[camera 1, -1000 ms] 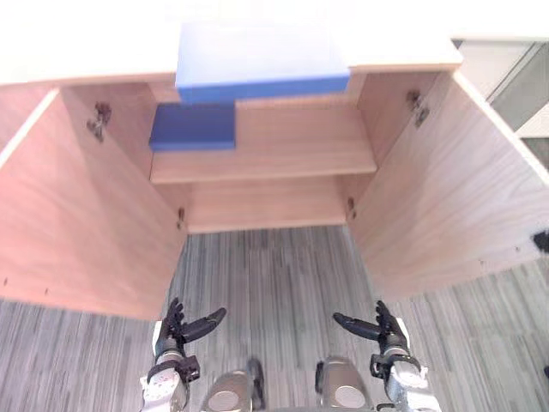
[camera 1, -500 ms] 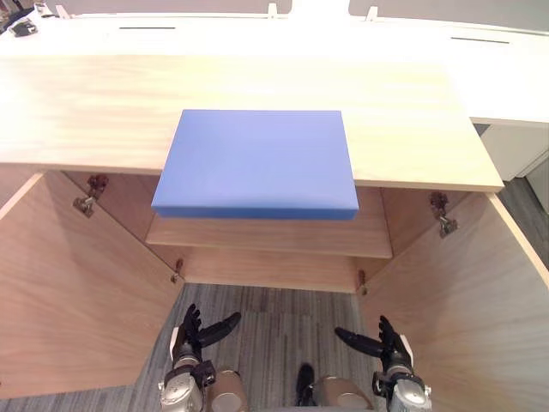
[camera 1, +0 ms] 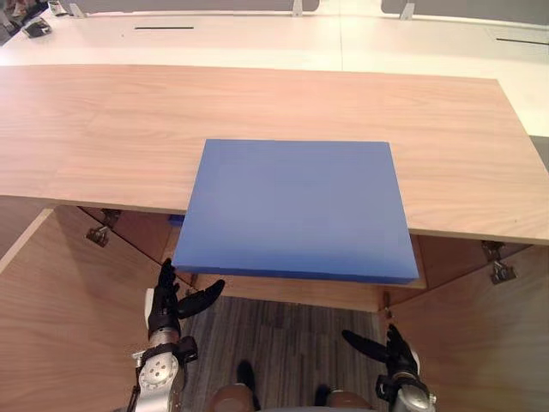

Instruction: Walk over to the cabinet, pick up the folder, carry it to the office cabinet, place the folder inside the office cabinet, then close the office cabinet door

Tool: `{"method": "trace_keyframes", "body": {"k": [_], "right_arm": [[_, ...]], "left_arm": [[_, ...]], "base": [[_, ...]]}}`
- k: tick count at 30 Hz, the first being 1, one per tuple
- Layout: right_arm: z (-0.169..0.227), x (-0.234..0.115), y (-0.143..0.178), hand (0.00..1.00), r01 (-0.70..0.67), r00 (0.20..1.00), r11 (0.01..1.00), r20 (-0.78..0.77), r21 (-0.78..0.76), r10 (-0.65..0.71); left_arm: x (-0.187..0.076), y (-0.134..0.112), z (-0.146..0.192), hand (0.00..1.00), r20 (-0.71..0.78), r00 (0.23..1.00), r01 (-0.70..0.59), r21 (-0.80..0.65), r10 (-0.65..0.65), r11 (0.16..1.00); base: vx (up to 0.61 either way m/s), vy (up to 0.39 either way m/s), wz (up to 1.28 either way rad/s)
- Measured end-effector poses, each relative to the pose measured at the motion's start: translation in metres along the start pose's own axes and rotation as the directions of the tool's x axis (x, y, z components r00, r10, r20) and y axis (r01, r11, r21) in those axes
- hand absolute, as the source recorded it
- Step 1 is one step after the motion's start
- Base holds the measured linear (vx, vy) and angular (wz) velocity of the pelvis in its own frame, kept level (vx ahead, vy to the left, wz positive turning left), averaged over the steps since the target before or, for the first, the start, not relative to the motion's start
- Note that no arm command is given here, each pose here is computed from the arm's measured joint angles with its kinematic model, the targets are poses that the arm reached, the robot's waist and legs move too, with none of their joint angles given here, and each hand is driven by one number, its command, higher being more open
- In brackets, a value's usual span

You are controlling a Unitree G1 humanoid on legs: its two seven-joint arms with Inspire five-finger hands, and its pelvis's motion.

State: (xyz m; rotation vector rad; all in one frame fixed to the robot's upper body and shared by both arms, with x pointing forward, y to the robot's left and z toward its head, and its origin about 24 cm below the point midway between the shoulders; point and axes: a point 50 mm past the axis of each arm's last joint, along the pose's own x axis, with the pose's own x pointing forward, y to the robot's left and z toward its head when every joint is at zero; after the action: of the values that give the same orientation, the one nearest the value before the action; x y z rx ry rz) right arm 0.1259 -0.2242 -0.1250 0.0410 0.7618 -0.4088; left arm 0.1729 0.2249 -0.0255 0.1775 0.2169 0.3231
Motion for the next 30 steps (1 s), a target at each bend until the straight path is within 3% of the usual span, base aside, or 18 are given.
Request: {"method": "trace_keyframes", "body": {"k": [4,10,17,20,27,30], "right_arm": [[-0.004,0.000,-0.003,1.00,0.006,1.000,0.999,-0.012,-0.043,-0.007],[-0.006,-0.001,0.002,1.00,-0.023,1.000,0.990,-0.008,-0.137,0.022],[-0.007,0.000,0.001,1.00,-0.019,1.000,0.987,-0.013,-0.162,0.018],[-0.010,-0.001,-0.002,1.00,-0.015,1.000,0.985,-0.026,-0.171,0.010],[-0.025,-0.005,-0.008,1.00,-0.001,0.997,0.983,-0.078,-0.184,-0.013],[-0.035,-0.010,-0.011,1.00,-0.003,0.994,0.981,-0.112,-0.193,-0.019]], "left_arm": [[-0.011,-0.011,0.025,1.00,0.158,0.982,0.072,0.193,-0.104,0.978],[-0.025,-0.015,0.065,1.00,0.390,0.908,0.025,0.318,-0.154,0.948],[-0.029,-0.007,0.078,1.00,0.463,0.865,-0.033,0.435,-0.192,0.900],[-0.029,-0.006,0.082,1.00,0.479,0.856,-0.049,0.449,-0.194,0.892],[-0.041,0.000,0.122,1.00,0.651,0.756,-0.174,0.306,-0.072,0.936],[-0.042,0.001,0.121,1.00,0.642,0.765,-0.167,0.268,-0.046,0.949]], "base": [[0.02,-0.021,0.07],[-0.02,-0.012,0.08],[-0.06,-0.020,0.10],[-0.09,-0.011,0.04],[-0.14,0.000,-0.04],[-0.10,-0.011,-0.08]]}}
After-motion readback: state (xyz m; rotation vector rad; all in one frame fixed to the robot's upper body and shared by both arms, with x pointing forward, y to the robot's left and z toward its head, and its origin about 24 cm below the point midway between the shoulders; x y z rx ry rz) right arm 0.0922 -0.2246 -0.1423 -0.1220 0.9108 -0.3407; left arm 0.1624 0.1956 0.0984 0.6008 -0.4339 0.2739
